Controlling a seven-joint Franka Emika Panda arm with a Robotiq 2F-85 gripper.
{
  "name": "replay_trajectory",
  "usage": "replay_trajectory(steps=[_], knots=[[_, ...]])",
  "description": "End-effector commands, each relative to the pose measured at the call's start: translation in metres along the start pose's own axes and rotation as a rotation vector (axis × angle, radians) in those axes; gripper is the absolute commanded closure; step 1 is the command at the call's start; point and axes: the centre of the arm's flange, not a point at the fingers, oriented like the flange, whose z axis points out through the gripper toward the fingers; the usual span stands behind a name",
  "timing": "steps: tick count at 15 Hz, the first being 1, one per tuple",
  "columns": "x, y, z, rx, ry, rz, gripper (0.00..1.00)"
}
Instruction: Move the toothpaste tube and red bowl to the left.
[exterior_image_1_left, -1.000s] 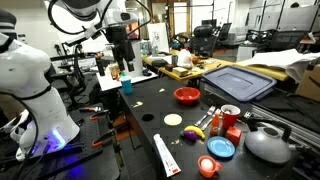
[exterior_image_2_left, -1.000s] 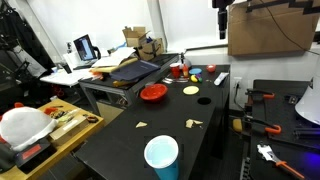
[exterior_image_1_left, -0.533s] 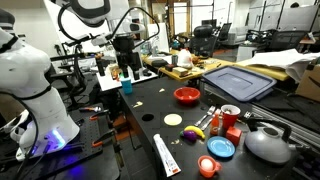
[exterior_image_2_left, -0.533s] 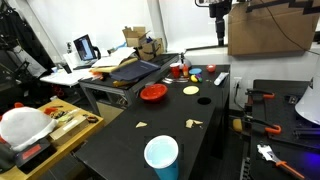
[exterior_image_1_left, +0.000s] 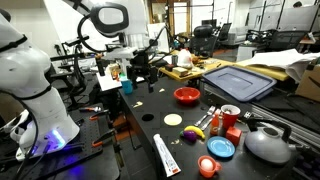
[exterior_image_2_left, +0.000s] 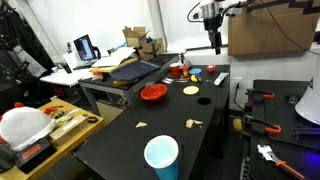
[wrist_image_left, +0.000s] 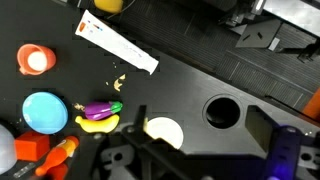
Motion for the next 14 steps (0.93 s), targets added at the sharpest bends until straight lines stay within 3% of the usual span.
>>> replay_trajectory(steps=[1,7,14], knots=[[0.018,0.033,0.033,0.017,-0.029,-0.116,0.00],[0.025,0.057,0.088,0.059,-0.112,-0.229,0.00],[0.024,0.085,0.142,0.095,-0.193,-0.253,0.00]])
